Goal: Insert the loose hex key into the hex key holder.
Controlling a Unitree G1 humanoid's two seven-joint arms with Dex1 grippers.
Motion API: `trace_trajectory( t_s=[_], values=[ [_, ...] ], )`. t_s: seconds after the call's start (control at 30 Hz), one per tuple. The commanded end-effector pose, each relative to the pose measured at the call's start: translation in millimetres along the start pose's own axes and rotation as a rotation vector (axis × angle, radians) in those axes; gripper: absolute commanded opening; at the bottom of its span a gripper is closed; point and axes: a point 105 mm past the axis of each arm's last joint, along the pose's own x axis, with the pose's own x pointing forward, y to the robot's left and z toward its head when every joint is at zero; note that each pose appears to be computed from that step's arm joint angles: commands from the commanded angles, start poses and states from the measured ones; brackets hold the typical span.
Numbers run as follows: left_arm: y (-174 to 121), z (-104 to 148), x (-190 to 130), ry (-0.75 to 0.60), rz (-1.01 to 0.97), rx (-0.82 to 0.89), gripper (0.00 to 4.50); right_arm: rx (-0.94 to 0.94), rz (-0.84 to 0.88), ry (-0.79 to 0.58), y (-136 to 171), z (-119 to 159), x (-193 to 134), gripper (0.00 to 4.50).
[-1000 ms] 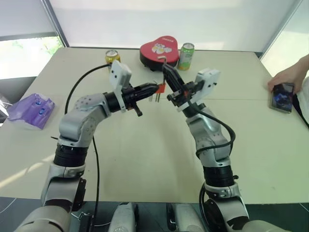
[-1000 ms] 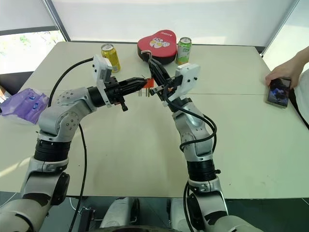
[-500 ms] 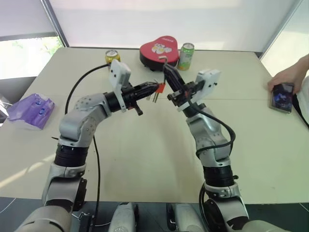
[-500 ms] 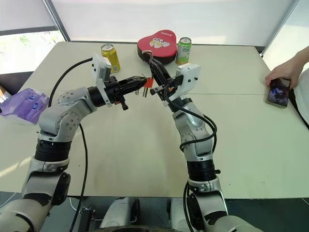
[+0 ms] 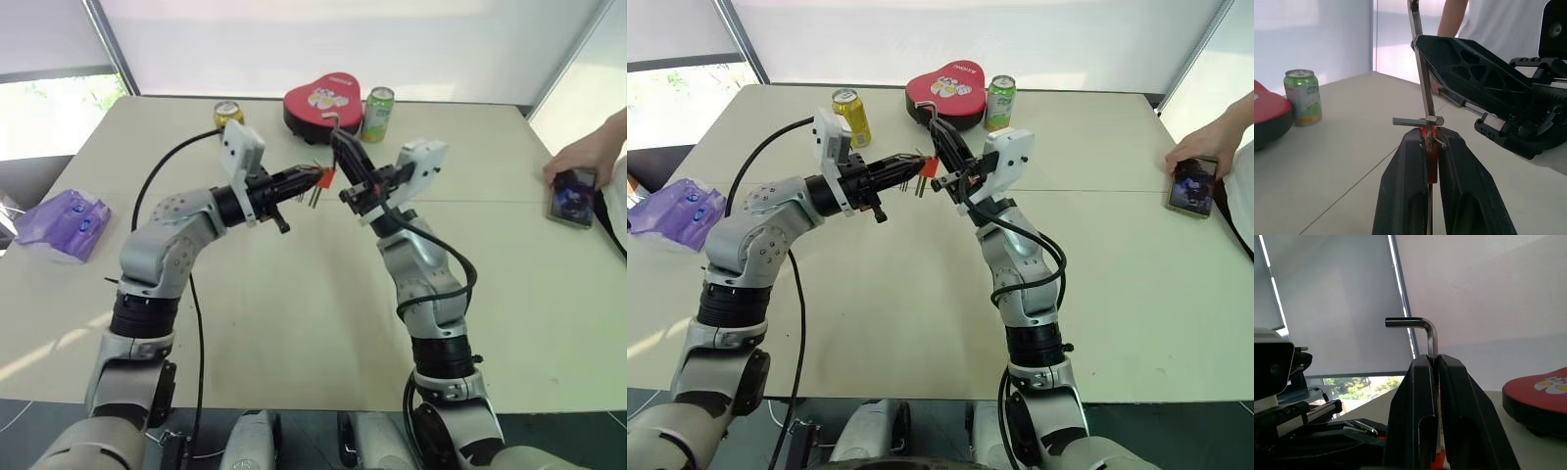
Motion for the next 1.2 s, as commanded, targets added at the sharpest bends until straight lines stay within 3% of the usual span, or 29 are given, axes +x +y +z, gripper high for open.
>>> trace_trajectory(
  t_s=[0.03,0.83,1.2],
  values=[
    [-3,23,-1,-0.09,-0.001,0.049,0.0,0.003,0.034,-0.082,11,22,8,0.02],
    [-9,39,2,-0.237,0.008,0.043,0.0,0.042,-0.028,-0.226,6,64,27,0.02],
    [-6,49,5,-0.308,0.052,0.059,0.0,0.072,-0.029,-0.246,11,67,30,0.02]
  ],
)
